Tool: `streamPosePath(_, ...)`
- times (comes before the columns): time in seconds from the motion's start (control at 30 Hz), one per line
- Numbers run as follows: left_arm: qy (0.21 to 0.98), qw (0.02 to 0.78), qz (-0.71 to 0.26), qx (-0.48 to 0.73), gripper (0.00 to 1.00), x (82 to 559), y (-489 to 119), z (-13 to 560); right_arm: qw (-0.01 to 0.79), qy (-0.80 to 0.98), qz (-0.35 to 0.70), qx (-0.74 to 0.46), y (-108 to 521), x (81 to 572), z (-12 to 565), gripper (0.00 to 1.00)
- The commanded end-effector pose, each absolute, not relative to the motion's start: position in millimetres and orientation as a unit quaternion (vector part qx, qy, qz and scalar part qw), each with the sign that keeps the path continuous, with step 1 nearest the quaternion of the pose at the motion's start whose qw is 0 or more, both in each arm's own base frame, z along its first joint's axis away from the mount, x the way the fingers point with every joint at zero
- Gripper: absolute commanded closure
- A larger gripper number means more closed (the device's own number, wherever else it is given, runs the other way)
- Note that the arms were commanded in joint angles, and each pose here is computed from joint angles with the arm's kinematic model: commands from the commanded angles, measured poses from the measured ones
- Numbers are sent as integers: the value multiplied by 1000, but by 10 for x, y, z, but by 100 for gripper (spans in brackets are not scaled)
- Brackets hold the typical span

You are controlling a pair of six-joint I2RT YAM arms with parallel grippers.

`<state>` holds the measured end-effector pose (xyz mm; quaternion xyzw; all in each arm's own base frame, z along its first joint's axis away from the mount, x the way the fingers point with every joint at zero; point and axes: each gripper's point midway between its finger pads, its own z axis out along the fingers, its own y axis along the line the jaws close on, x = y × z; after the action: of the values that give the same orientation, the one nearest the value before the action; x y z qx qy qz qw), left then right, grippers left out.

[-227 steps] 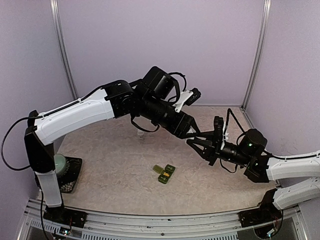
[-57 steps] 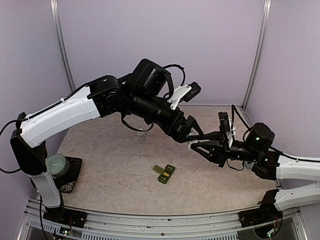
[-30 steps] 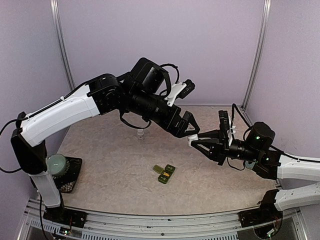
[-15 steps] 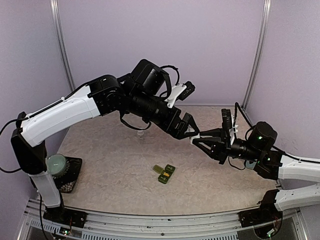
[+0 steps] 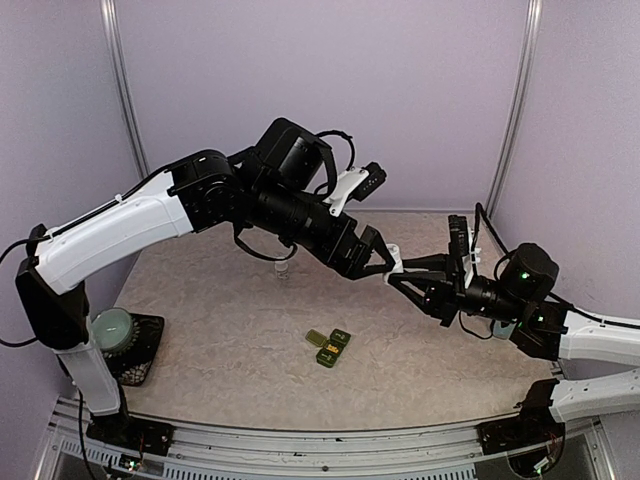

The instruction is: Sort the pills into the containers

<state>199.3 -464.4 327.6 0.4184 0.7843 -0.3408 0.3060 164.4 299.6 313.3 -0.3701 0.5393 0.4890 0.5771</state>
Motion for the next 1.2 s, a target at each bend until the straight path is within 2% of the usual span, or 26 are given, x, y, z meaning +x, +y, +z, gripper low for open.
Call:
streamPosePath(0.0,783,320,-341,410,3,2050,-4560,3373,594,518,491,-369,2942,1607,3252,84)
streamPosePath(0.5,784,323,-341,405,3,2055,-4460,3377,597,516,490,-371,2918,1585,3263,84)
streamPosePath(0.97,760,333,-373,416,3,1930,-4504,3626,586,529,486,-375,2968,1629,3164,85)
streamPosePath(1.17,763,354,-363,401,4,2039,-4493,3719,581,528,489,-380,2992,1618,3150,85)
